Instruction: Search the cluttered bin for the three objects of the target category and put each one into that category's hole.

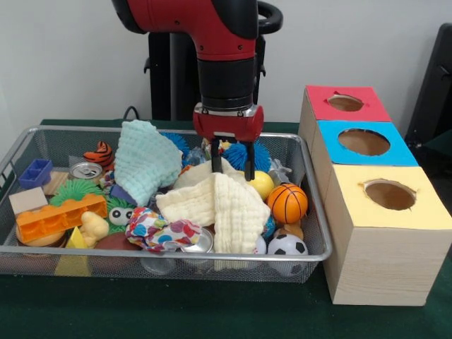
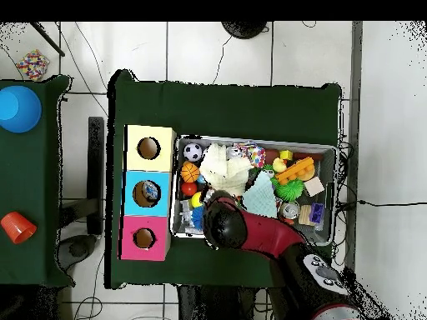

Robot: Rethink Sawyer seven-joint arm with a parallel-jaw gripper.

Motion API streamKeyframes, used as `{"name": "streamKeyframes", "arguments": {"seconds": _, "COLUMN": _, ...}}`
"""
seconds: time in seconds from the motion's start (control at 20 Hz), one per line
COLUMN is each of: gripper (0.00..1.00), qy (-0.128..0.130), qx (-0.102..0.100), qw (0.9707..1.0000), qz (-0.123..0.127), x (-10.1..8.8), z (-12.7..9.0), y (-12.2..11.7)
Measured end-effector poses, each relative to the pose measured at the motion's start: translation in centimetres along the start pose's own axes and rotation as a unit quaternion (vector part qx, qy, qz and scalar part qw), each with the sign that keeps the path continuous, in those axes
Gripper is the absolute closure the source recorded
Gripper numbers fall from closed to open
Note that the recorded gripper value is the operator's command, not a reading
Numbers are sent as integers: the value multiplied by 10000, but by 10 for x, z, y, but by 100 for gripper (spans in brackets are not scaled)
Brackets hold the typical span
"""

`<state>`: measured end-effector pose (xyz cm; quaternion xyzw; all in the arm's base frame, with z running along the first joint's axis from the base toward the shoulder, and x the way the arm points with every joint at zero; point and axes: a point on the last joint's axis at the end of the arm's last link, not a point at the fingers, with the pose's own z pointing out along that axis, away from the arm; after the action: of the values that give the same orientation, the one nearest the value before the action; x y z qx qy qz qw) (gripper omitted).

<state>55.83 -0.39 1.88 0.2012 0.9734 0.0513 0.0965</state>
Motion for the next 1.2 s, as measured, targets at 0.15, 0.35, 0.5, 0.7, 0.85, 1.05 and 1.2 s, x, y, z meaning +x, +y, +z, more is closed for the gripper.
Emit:
{"name": "streamKeyframes", "arguments": {"seconds": 0.15, "gripper": 0, "qy": 43, "qx": 11, "qw": 10000, "qz": 1, "x": -4, "z": 0, "y": 0}}
{"name": "streamKeyframes", "arguments": {"seconds": 0.35, "gripper": 0, "qy": 101, "qx": 24, "qw": 9999, "qz": 3, "x": -8, "z": 0, "y": 0}}
{"name": "streamKeyframes", "arguments": {"seconds": 0.5, "gripper": 0, "qy": 117, "qx": 27, "qw": 9999, "qz": 2, "x": -8, "z": 0, "y": 0}}
{"name": "streamKeyframes", "arguments": {"seconds": 0.7, "gripper": 0, "qy": 118, "qx": 29, "qw": 9999, "qz": 4, "x": -8, "z": 0, "y": -1}}
{"name": "streamKeyframes", "arguments": {"seconds": 0.85, "gripper": 0, "qy": 116, "qx": 38, "qw": 9999, "qz": 7, "x": -8, "z": 0, "y": -2}}
{"name": "streamKeyframes", "arguments": {"seconds": 1.05, "gripper": 0, "qy": 111, "qx": 47, "qw": 9999, "qz": 6, "x": -8, "z": 0, "y": -2}}
{"name": "streamKeyframes", "arguments": {"seconds": 1.2, "gripper": 0, "qy": 108, "qx": 49, "qw": 9999, "qz": 5, "x": -9, "z": 0, "y": -2}}
